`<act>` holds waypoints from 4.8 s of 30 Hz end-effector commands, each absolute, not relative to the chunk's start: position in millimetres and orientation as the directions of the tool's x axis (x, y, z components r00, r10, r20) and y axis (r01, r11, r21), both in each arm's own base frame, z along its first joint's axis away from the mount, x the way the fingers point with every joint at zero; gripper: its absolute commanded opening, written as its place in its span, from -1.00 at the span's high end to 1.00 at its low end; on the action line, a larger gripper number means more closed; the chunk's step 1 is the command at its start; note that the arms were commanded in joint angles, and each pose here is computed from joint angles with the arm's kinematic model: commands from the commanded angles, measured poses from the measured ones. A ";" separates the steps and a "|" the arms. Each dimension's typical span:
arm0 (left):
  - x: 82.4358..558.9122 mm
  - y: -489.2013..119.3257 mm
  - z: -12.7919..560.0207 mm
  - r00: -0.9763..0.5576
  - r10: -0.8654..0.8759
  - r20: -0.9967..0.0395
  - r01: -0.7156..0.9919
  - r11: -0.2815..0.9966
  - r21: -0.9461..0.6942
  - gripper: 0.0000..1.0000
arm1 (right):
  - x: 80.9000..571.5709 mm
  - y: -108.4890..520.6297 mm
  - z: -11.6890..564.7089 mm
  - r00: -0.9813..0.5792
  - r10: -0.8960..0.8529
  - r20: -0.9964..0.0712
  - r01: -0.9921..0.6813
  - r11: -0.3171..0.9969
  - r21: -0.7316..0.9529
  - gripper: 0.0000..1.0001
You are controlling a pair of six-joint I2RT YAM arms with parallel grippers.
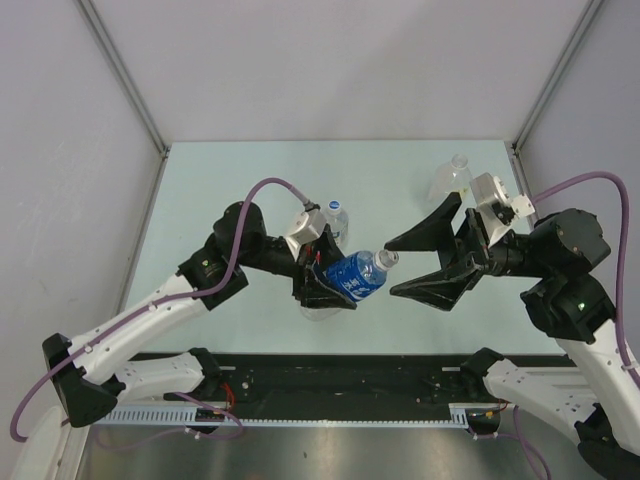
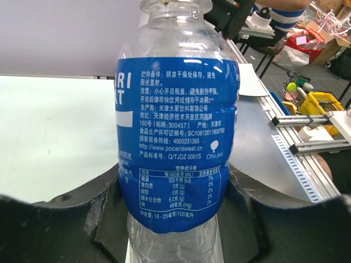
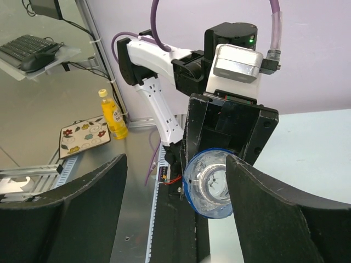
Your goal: Unscrew the bottle caps
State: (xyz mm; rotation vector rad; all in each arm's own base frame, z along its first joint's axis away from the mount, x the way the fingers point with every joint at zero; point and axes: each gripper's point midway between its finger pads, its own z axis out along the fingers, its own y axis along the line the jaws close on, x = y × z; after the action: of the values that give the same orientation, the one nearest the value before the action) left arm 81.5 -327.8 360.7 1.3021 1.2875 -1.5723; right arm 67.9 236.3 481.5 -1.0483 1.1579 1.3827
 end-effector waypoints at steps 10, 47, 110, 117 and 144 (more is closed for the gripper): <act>93.2 -322.9 379.2 -0.170 -0.012 -0.985 0.972 -0.167 -0.166 1.00 | 108.2 222.9 496.8 -0.076 0.242 -0.967 -0.959 0.246 0.137 -0.51; 187.6 -276.7 362.2 -0.119 -0.104 -0.988 0.856 0.493 -0.155 1.00 | 255.5 110.1 431.4 -0.054 0.413 -0.909 -0.163 0.895 0.416 -0.53; 154.8 -307.7 361.7 -0.143 -0.122 -0.982 0.945 0.277 -0.172 0.89 | 183.2 275.1 443.4 -0.349 0.386 -0.854 -0.756 0.422 0.500 -0.54; 152.2 -310.6 361.2 -0.144 -0.117 -0.983 0.948 0.267 -0.171 0.85 | 186.6 275.5 440.9 -0.340 0.380 -0.860 -0.753 0.438 0.491 0.03; 148.3 -238.2 408.4 0.019 -0.130 -0.991 0.876 0.480 -0.046 -1.00 | 237.3 133.7 430.4 -0.068 0.269 -0.961 -0.233 0.932 0.277 1.00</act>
State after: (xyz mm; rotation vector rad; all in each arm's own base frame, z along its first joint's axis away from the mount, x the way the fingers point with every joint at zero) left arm 152.4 -267.9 387.0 0.7895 1.3755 -0.9866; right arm 211.4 202.9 432.2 -0.1694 1.5838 0.8043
